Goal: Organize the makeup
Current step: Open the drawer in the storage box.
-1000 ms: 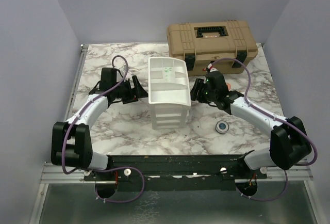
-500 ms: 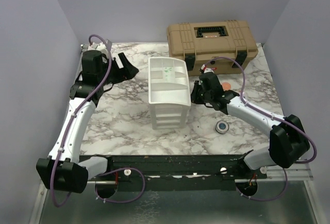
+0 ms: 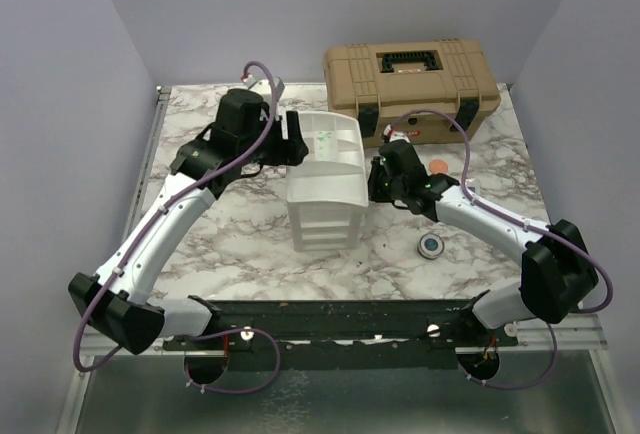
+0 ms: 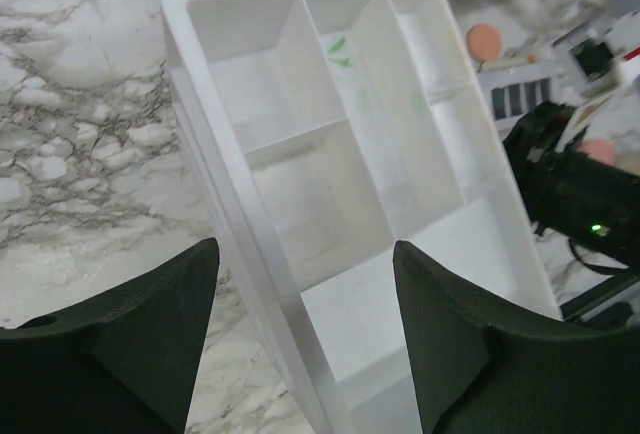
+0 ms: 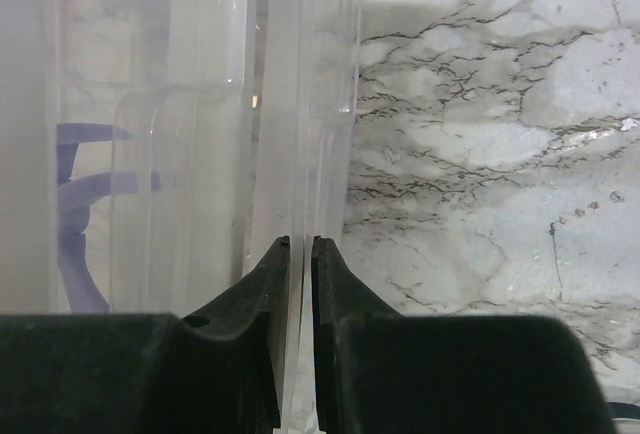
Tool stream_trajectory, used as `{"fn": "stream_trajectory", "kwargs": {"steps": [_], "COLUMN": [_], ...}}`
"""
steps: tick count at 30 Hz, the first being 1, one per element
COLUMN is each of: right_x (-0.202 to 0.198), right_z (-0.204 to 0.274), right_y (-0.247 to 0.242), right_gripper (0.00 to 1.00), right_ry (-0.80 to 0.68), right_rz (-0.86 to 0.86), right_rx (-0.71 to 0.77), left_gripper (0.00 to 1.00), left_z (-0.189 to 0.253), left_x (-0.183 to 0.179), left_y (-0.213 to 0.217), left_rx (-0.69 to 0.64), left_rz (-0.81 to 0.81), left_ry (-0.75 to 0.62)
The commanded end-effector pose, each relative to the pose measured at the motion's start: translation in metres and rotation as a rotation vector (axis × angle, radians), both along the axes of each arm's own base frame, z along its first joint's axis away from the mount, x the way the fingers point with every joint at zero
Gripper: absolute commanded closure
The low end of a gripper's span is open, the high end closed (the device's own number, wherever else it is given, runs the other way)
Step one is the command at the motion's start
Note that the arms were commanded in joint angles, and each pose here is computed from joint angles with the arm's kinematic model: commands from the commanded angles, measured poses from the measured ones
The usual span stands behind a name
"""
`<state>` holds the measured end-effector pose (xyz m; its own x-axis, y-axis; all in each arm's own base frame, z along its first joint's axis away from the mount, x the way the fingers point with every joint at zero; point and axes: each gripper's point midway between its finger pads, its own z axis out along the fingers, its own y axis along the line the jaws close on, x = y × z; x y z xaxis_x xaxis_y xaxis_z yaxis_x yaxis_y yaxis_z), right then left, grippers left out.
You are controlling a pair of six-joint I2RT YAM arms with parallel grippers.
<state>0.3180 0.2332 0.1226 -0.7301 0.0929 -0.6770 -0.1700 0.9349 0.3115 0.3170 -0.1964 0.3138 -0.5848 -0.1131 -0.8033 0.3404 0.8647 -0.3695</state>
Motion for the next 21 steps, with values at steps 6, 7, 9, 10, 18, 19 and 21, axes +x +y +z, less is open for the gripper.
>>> {"fn": "stream_trajectory", "kwargs": {"steps": [6,7,9,10,18,19,21], "right_x": [-0.013,-0.012,-0.012,-0.012,-0.017,-0.016,-0.016], "right_z": [0.003,0.004,0.006,0.007,0.007,0.005,0.001], "right_y": [0.024,0.021,0.018,0.018,0.042,0.039,0.028], "right_gripper": [0.87,0.88,0.93,0.93,0.96,0.99,0.99], "right_ry": [0.026,0.022,0.013,0.011,0.022,0.025,0.029], "right_rz": [0.048,0.035,0.025,0.024,0.040,0.017,-0.049], "right_rx": [0.003,-0.005,-0.013,-0.013,0.023,0.001,-0.034], "left_gripper": [0.59,0.64,0.75,0.78,0.88,0.89,0.91], "left_z": [-0.058,-0.056,-0.053,-0.051,-0.058,-0.058,-0.055], "left_x": [-0.002,-0.002,-0.002,-0.001,0.000,0.002,0.003], "left_y": [0.034,0.038,0.045,0.048,0.059,0.063,0.069], "left_rx": [0.351,0.363,0.387,0.400,0.474,0.492,0.504], "left_rz": [0.112,0.125,0.146,0.151,0.155,0.171,0.207], "left_ry": [0.106,0.097,0.076,0.068,0.062,0.060,0.056]}}
